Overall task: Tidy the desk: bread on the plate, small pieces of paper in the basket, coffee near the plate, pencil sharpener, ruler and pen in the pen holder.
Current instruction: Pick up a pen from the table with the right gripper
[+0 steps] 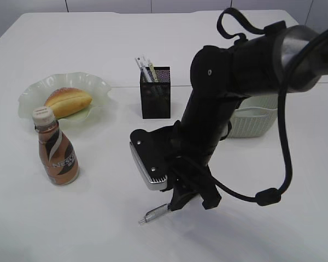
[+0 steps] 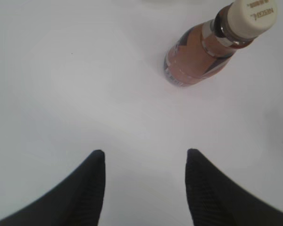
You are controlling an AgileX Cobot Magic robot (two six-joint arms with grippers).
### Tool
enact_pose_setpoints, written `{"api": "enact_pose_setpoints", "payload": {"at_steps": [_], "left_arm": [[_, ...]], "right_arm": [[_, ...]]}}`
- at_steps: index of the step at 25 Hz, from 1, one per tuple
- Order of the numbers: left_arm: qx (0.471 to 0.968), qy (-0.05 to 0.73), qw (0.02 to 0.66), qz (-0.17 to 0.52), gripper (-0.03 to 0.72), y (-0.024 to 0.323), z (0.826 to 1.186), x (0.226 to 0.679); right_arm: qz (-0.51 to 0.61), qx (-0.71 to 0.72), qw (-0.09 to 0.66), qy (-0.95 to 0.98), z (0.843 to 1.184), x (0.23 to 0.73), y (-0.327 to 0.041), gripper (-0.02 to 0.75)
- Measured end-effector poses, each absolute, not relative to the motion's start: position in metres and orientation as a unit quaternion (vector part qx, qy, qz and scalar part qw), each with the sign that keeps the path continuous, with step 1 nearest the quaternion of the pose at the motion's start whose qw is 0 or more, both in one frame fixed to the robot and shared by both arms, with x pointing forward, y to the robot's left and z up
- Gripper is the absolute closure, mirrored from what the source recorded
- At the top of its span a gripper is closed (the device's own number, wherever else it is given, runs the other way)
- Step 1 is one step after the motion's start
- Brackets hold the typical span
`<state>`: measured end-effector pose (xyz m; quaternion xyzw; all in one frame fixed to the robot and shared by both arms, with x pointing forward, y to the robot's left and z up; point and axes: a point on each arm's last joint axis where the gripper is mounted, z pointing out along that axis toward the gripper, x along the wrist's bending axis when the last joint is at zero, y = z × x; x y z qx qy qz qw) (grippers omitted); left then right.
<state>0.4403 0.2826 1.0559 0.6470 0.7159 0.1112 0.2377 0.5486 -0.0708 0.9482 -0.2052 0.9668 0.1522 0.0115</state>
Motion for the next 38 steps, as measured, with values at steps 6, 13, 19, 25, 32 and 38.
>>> {"api": "enact_pose_setpoints", "payload": {"at_steps": [6, 13, 19, 25, 32, 38], "left_arm": [[0.647, 0.716, 0.238, 0.112, 0.286, 0.283, 1.056, 0.440], [0.647, 0.716, 0.238, 0.112, 0.286, 0.283, 1.056, 0.440], [0.647, 0.716, 0.238, 0.112, 0.293, 0.283, 1.056, 0.440], [0.647, 0.716, 0.238, 0.112, 0.300, 0.283, 1.056, 0.440], [0.644, 0.714, 0.246, 0.120, 0.302, 0.283, 1.057, 0.442], [0.643, 0.714, 0.248, 0.121, 0.302, 0.283, 1.057, 0.443]], "right_arm": [[0.146, -0.205, -0.006, 0.968, 0.931, 0.551, -0.069, 0.426], [0.143, -0.200, -0.001, 0.969, 0.921, 0.555, -0.070, 0.425], [0.141, -0.198, -0.005, 0.970, 0.912, 0.561, -0.068, 0.425], [0.140, -0.197, -0.003, 0.970, 0.905, 0.567, -0.064, 0.423], [0.138, -0.197, -0.008, 0.971, 0.900, 0.567, -0.064, 0.421], [0.135, -0.195, -0.015, 0.971, 0.893, 0.568, -0.064, 0.421]]}}
